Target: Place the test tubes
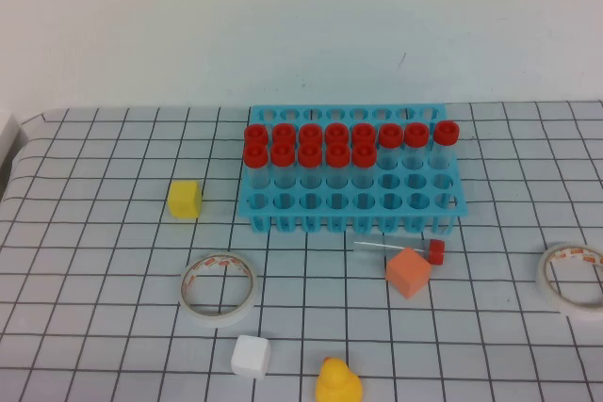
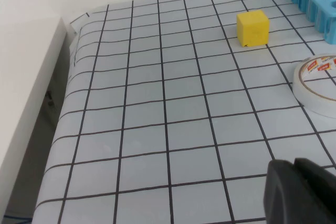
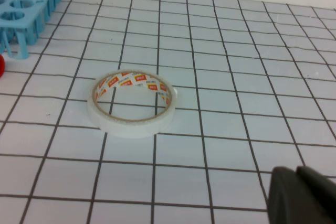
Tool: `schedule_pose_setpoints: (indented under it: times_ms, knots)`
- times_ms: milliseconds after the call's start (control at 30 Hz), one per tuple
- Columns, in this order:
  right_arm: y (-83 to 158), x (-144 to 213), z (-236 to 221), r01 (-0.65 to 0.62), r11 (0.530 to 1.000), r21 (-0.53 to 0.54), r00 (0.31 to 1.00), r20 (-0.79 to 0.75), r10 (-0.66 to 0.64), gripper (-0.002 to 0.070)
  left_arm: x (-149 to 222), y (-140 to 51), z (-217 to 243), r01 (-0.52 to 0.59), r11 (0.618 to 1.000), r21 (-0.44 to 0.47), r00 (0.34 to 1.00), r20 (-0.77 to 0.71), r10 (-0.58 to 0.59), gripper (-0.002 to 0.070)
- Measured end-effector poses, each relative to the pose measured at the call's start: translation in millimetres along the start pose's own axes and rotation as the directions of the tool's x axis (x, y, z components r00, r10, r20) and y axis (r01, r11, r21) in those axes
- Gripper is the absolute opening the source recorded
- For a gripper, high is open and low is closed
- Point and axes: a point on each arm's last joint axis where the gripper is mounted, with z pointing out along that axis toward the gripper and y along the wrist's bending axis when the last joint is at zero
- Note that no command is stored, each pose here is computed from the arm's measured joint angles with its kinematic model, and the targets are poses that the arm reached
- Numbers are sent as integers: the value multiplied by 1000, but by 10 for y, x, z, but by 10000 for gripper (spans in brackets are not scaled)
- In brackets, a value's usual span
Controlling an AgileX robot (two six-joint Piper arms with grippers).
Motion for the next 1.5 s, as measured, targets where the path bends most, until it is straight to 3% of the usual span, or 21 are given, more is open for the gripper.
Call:
schedule_pose_setpoints:
  times_ms: [833,1067,1200,1500]
  knots:
    - [-2,-10,2,8,1000,3,1000,15,-8,-1,-17,2,0,2,1000,-2,1000,19,-2,-2]
    - [-1,-135,-3,8,1000,5,986,169,-8,-1,-140,18,-9,3,1000,-19,987,160,0,-2]
    - [-2,-299,-47,-6,1000,2,937,349,5,-1,-272,34,-41,8,999,-37,952,305,4,-2]
    - [-2,-623,-254,-48,998,-42,707,704,64,-1,-521,65,-168,24,997,-71,816,578,21,-2]
